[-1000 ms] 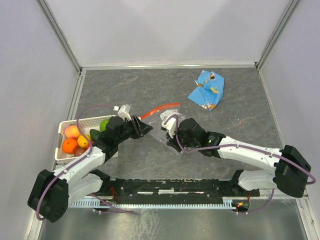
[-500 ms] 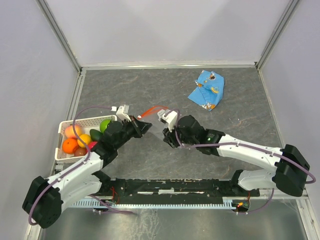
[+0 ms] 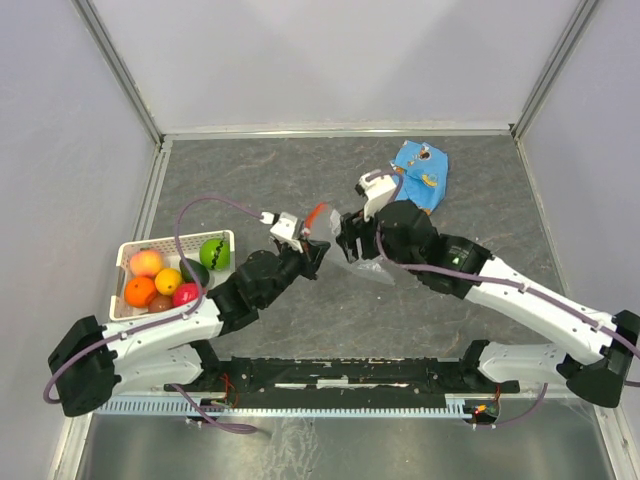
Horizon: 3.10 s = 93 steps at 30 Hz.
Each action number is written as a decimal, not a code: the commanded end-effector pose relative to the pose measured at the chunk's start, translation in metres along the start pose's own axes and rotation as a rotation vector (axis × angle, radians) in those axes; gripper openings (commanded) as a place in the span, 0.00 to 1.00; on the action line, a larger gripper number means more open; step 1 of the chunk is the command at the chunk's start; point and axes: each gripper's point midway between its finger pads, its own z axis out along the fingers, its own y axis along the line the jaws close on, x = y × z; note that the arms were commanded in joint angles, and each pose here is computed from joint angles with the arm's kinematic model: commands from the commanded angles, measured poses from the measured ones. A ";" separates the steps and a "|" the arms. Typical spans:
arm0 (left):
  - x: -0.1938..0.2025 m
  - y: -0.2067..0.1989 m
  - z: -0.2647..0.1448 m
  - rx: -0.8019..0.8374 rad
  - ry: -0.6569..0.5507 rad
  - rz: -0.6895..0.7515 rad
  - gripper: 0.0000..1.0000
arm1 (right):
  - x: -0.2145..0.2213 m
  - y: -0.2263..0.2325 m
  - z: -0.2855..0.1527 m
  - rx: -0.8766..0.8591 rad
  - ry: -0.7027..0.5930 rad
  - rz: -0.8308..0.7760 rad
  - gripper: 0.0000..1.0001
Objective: Place the food in the zip-top bag and seal the zipper
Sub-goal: Open the zipper of the food storage bag.
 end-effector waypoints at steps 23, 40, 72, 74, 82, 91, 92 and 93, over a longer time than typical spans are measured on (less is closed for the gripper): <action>-0.046 -0.048 0.014 0.105 -0.182 0.463 0.03 | -0.055 -0.108 0.030 0.339 0.054 0.341 0.87; -0.023 -0.054 0.021 0.131 -0.133 0.524 0.03 | -0.039 -0.102 0.065 0.266 0.170 0.352 0.86; 0.005 -0.052 0.025 0.103 -0.068 0.584 0.03 | 0.016 -0.101 0.091 0.216 0.386 0.337 0.61; 0.005 -0.052 0.024 0.101 -0.068 0.588 0.03 | 0.015 -0.101 0.089 0.213 0.387 0.330 0.51; 0.007 -0.063 0.016 0.147 -0.054 0.545 0.30 | -0.001 -0.108 0.073 0.231 0.331 0.272 0.13; -0.004 -0.073 -0.019 0.197 0.062 0.310 0.73 | -0.024 -0.112 0.047 0.207 0.188 0.154 0.10; -0.008 -0.069 -0.022 0.168 0.069 0.271 0.76 | -0.026 -0.111 0.046 0.198 0.173 0.142 0.10; -0.011 -0.067 -0.025 0.147 0.077 0.234 0.78 | -0.028 -0.110 0.044 0.190 0.155 0.131 0.10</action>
